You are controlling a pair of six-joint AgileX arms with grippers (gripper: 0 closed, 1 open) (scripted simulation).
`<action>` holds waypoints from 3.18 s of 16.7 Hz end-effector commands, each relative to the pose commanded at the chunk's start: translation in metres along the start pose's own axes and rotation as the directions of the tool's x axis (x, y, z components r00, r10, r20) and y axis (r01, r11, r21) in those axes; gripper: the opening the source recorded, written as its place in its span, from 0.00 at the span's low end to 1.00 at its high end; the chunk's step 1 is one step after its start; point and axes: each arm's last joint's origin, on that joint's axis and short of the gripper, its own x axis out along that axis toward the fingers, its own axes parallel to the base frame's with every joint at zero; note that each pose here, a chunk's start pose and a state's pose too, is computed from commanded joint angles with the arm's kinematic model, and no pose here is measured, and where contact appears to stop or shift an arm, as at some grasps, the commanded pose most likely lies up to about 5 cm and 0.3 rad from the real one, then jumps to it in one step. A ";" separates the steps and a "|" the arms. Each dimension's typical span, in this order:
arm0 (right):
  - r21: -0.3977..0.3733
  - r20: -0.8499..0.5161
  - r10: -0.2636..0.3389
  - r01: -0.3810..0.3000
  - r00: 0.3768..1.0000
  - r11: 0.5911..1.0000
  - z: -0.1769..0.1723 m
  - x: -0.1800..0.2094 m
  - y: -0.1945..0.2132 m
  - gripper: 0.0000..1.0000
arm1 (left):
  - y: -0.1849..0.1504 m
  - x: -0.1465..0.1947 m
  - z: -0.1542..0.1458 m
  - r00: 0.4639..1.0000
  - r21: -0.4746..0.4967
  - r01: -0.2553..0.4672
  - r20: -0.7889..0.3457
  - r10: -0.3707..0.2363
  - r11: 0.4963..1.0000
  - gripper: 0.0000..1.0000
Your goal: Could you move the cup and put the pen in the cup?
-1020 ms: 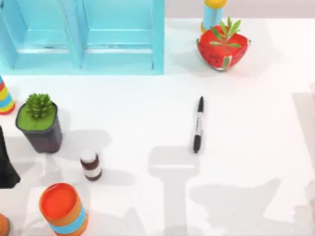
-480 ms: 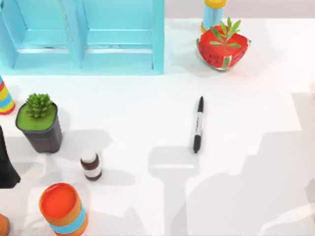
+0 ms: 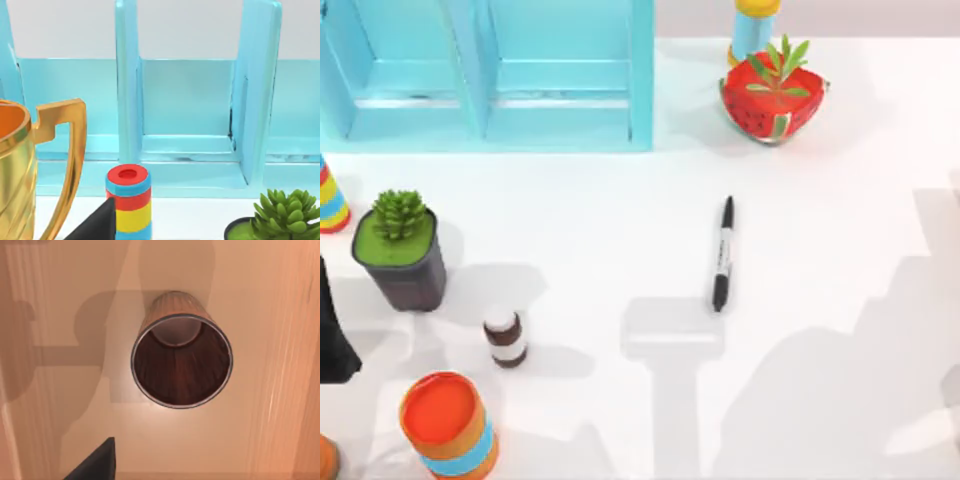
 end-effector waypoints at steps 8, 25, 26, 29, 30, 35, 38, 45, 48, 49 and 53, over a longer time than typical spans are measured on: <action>0.004 0.008 -0.003 0.003 1.000 1.000 0.004 0.069 -0.003 1.00 | 0.000 0.000 0.000 1.000 0.000 0.000 0.000 0.000 1.000 1.00; 0.004 -0.002 0.002 -0.002 1.000 1.000 -0.001 0.100 -0.002 0.32 | 0.000 0.000 0.000 1.000 0.000 0.000 0.000 0.000 1.000 1.00; 0.004 -0.002 0.002 -0.002 1.000 1.000 -0.001 0.100 -0.002 0.25 | 0.000 0.000 0.000 1.000 0.000 0.000 0.000 0.000 1.000 1.00; 0.004 -0.002 0.002 -0.002 1.000 1.000 -0.001 0.100 -0.002 0.02 | 0.000 0.000 0.000 1.000 0.000 0.000 0.000 0.000 1.000 1.00; 0.004 -0.002 0.002 -0.002 1.000 1.000 -0.001 0.100 -0.002 0.00 | 0.000 0.000 0.000 1.000 0.000 0.000 0.000 0.000 1.000 1.00; 0.004 -0.002 0.002 -0.002 1.000 1.000 -0.001 0.100 -0.002 0.00 | 0.000 0.000 0.000 1.000 0.000 0.000 0.000 0.000 1.000 1.00; 0.005 0.000 0.002 -0.002 1.000 1.000 -0.001 0.100 -0.001 0.00 | 0.000 0.000 0.000 1.000 0.000 0.000 0.000 0.000 1.000 1.00; 0.037 -0.013 0.010 -0.009 1.000 0.999 0.017 0.042 0.051 0.00 | 0.000 0.000 0.000 1.000 0.000 0.000 0.000 0.000 1.000 1.00; 0.021 -0.024 0.009 -0.009 1.000 1.000 0.015 -0.004 0.101 0.00 | 0.000 0.000 0.000 1.000 0.000 0.000 0.000 0.000 1.000 1.00; 0.015 -0.022 0.008 -0.007 1.000 1.000 0.012 -0.018 0.117 0.00 | 0.000 0.000 0.000 1.000 0.000 0.000 0.000 0.000 1.000 1.00; 0.005 0.000 0.002 -0.002 1.000 1.000 0.000 -0.050 0.149 0.00 | 0.000 0.000 0.000 1.000 0.000 0.000 0.000 0.000 1.000 1.00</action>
